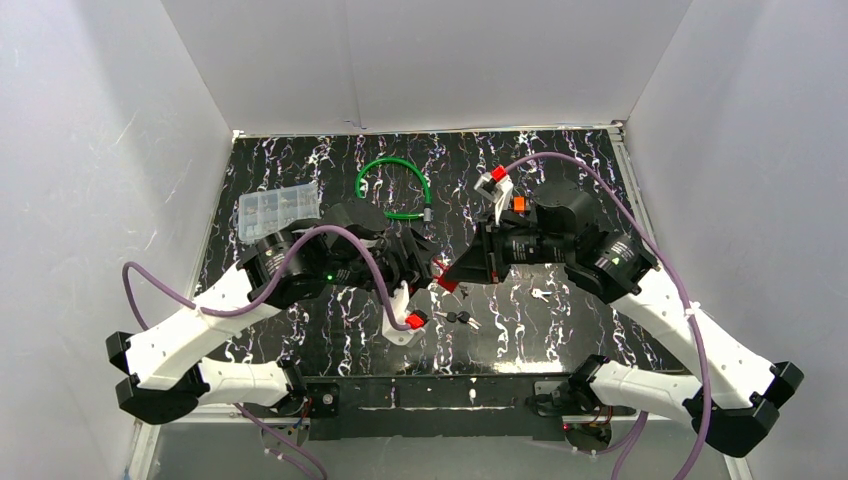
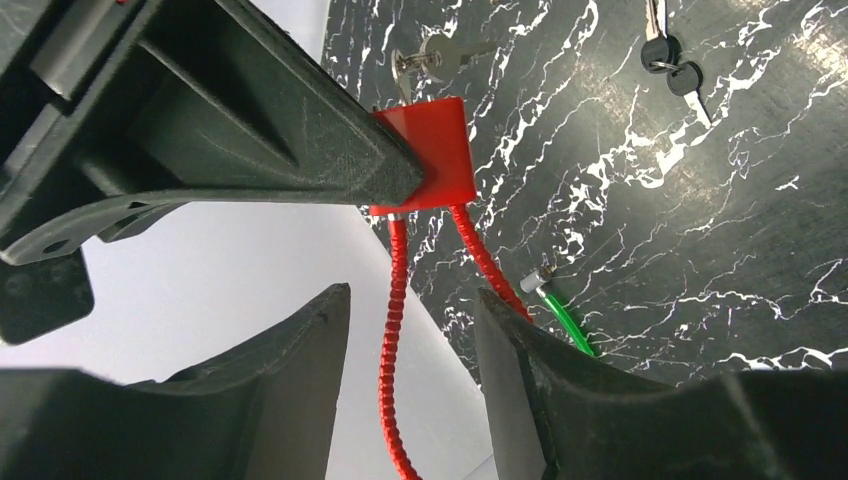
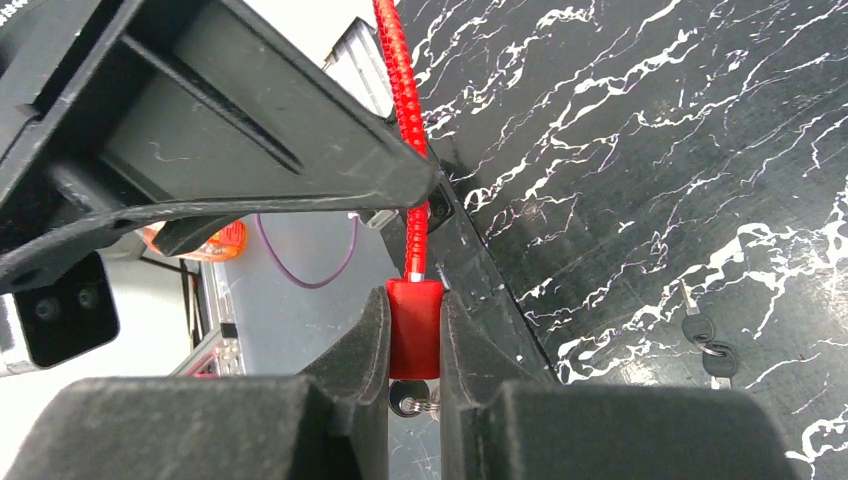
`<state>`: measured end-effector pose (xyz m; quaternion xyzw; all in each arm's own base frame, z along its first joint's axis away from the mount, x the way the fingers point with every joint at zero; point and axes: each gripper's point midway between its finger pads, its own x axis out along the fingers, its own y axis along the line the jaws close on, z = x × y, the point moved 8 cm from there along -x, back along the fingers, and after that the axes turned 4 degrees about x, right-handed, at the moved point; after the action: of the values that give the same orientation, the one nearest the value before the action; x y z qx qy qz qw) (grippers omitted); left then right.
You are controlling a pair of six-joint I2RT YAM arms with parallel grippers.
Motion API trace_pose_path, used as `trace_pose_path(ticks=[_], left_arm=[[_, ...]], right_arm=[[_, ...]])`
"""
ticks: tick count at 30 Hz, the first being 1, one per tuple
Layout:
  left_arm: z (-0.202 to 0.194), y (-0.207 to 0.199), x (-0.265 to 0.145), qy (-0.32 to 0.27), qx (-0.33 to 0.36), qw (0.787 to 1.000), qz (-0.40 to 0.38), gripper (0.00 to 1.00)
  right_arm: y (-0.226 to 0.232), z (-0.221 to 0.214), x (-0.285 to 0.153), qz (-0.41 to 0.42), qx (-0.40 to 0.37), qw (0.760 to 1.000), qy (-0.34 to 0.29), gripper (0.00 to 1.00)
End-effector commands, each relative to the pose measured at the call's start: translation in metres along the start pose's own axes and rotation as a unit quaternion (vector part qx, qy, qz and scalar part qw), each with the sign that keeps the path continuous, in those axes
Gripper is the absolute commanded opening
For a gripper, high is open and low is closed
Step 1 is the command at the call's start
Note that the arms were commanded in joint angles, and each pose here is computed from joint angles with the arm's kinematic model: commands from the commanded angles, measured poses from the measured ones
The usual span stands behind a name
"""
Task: Unlock with the key
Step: Unlock the lock.
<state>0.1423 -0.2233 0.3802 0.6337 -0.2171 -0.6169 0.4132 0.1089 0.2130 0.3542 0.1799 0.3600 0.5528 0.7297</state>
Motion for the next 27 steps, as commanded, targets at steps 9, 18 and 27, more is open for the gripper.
trace_pose_path(ticks=[9, 18, 27], left_arm=[[-0.010, -0.003, 0.015, 0.030, 0.025, 0.999, -0.015, 0.23], [-0.011, 0.002, 0.007, 0.045, 0.009, 0.999, -0.001, 0.00], [-0.028, -0.004, 0.004, 0.100, -0.030, 0.995, 0.001, 0.00]], right_arm=[[0.025, 0.013, 0.003, 0.044, -0.027, 0.998, -0.029, 0.01], [0.018, 0.005, 0.002, 0.029, -0.023, 0.999, -0.030, 0.01], [0.002, -0.030, -0.011, 0.006, -0.003, 1.000, -0.027, 0.01]])
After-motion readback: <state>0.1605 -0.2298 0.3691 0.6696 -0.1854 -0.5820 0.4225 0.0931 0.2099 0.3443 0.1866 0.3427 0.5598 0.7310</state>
